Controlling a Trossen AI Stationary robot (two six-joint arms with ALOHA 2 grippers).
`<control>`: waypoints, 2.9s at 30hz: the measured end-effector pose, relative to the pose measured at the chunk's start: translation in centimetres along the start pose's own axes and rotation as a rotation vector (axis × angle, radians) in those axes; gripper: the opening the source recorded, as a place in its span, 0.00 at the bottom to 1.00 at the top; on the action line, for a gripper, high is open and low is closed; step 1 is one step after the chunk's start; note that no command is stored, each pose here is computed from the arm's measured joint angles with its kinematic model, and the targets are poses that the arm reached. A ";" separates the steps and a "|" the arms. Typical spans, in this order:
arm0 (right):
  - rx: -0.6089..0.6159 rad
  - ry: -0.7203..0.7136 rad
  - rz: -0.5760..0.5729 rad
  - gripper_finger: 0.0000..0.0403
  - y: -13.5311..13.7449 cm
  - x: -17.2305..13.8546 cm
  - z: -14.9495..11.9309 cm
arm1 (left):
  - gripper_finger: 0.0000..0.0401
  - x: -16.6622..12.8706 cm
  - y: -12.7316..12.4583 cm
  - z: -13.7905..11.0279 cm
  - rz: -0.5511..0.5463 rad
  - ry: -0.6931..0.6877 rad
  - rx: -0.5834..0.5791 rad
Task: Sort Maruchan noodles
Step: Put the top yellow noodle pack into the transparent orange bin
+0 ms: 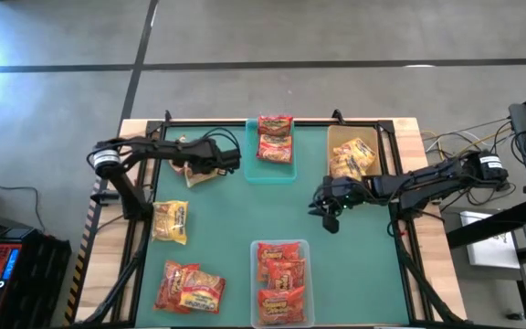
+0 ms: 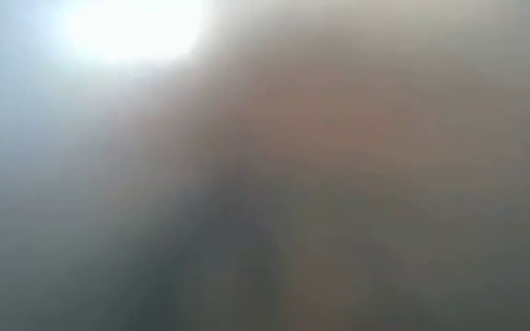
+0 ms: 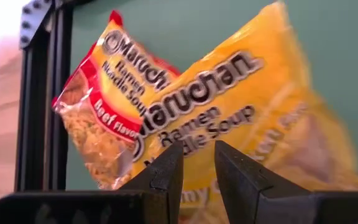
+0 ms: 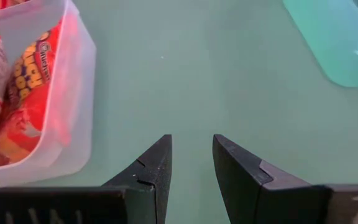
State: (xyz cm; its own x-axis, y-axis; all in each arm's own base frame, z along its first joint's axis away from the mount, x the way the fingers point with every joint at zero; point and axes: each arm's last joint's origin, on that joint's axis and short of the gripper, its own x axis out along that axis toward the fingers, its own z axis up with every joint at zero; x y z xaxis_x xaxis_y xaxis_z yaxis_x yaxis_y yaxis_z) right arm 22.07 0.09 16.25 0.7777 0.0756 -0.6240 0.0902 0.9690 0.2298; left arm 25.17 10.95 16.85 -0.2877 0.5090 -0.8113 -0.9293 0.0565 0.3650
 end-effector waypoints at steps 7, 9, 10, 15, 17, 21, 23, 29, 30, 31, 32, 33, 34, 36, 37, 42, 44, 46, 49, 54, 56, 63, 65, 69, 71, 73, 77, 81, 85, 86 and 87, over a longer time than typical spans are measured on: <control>0.001 -0.006 -0.035 0.26 -0.1 0.0 0.0 | 0.19 1.7 -0.9 -0.7 0.006 0.025 0.033; 0.000 -0.006 -0.035 0.26 -0.1 0.0 0.0 | 0.19 1.9 -1.3 -0.9 0.000 0.039 0.069; 0.000 -0.006 -0.035 0.26 -0.1 0.0 0.0 | 0.19 2.0 -1.5 -1.0 -0.003 0.046 0.084; -0.007 -0.004 -0.039 0.26 -0.1 0.0 -0.1 | 0.19 1.1 -2.6 -1.8 -0.083 0.082 0.147; -0.011 -0.003 -0.043 0.26 -0.2 0.0 -0.2 | 0.19 0.4 -3.0 -2.1 -0.135 0.112 0.187; -0.020 -0.003 -0.058 0.26 -0.2 0.0 -0.3 | 0.19 -1.5 -4.2 -2.8 -0.244 0.154 0.271; -0.031 -0.002 -0.059 0.26 -0.3 0.0 -0.3 | 0.19 -2.5 -4.8 -3.2 -0.298 0.170 0.312; -0.053 0.000 -0.060 0.26 -0.3 0.0 -0.4 | 0.19 -6.2 -6.7 -5.0 -0.484 0.194 0.423; -0.061 0.001 -0.060 0.26 -0.3 0.0 -0.4 | 0.19 -6.8 -7.0 -5.3 -0.521 0.180 0.434; -0.062 0.001 -0.059 0.26 -0.3 0.0 -0.4 | 0.19 -7.5 -7.4 -5.6 -0.556 0.162 0.444; -0.063 0.001 -0.060 0.26 -0.3 0.0 -0.4 | 0.19 -8.1 -7.9 -5.9 -0.595 0.139 0.457; -0.068 0.001 -0.060 0.26 -0.3 0.0 -0.4 | 0.19 -8.7 -8.4 -6.3 -0.633 0.114 0.474; -0.073 0.001 -0.060 0.26 -0.3 0.0 -0.4 | 0.19 -9.3 -8.9 -6.5 -0.672 0.087 0.492; -0.077 0.001 -0.059 0.26 -0.3 0.0 -0.4 | 0.19 -10.6 -9.8 -6.9 -0.737 0.028 0.529; -0.077 0.000 -0.060 0.26 -0.3 0.0 -0.4 | 0.19 -11.2 -10.1 -7.0 -0.756 0.005 0.555; -0.069 -0.004 -0.059 0.26 -0.3 0.0 -0.4 | 0.19 -13.7 -9.5 -6.9 -0.647 -0.025 0.627; -0.068 -0.002 -0.059 0.26 -0.3 0.0 -0.4 | 0.19 -14.5 -8.4 -6.7 -0.523 -0.036 0.611; -0.066 0.000 -0.060 0.26 -0.3 0.1 -0.5 | 0.19 -15.0 -7.0 -6.6 -0.388 -0.034 0.575; -0.066 -0.006 -0.059 0.26 -0.3 0.1 -0.5 | 0.19 -14.9 -5.4 -7.0 -0.233 0.004 0.512; -0.068 -0.013 -0.057 0.26 -0.3 0.1 -0.5 | 0.19 -12.9 -5.2 -8.3 -0.181 0.093 0.488; -0.069 -0.017 -0.057 0.26 -0.3 0.1 -0.4 | 0.19 -11.7 -5.4 -8.8 -0.188 0.121 0.480; -0.059 -0.019 -0.057 0.26 -0.3 0.1 -0.4 | 0.19 -7.5 -6.3 -10.1 -0.264 0.183 0.426; -0.058 -0.019 -0.057 0.26 -0.3 0.1 -0.4 | 0.19 -6.8 -7.0 -10.3 -0.337 0.176 0.418; -0.058 -0.023 -0.056 0.26 -0.3 0.1 -0.4 | 0.19 -6.7 -9.0 -10.5 -0.582 0.113 0.431; -0.058 -0.028 -0.055 0.26 -0.3 0.1 -0.3 | 0.19 -7.2 -10.2 -10.4 -0.725 0.061 0.433; -0.059 -0.032 -0.054 0.26 -0.3 0.1 -0.3 | 0.19 -7.6 -10.9 -10.2 -0.826 0.007 0.437; -0.057 -0.026 -0.054 0.26 -0.3 0.1 -0.4 | 0.19 -8.4 -11.5 -9.7 -0.903 -0.055 0.445; -0.010 0.030 -0.064 0.26 -0.4 0.1 -0.9 | 0.19 -9.7 -11.9 -9.3 -0.943 -0.074 0.441; 0.011 0.119 -0.089 0.26 -0.6 0.0 -1.8 | 0.19 -11.5 -12.5 -9.4 -1.046 -0.087 0.489; 0.009 0.126 -0.090 0.26 -0.6 0.0 -1.8 | 0.19 -12.0 -12.7 -9.5 -1.077 -0.106 0.495; 0.006 0.131 -0.091 0.26 -0.6 0.0 -1.9 | 0.19 -12.4 -12.8 -9.5 -1.101 -0.118 0.503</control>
State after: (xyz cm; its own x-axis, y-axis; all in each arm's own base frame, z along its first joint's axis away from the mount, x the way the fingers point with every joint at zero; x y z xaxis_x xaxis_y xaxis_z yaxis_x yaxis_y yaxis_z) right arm 20.80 -0.07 14.71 0.6784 0.0178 -0.7345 0.1611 0.9718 0.1723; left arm 38.44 -4.24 17.86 0.6455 0.0524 -0.7619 -0.4623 0.8209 -0.3352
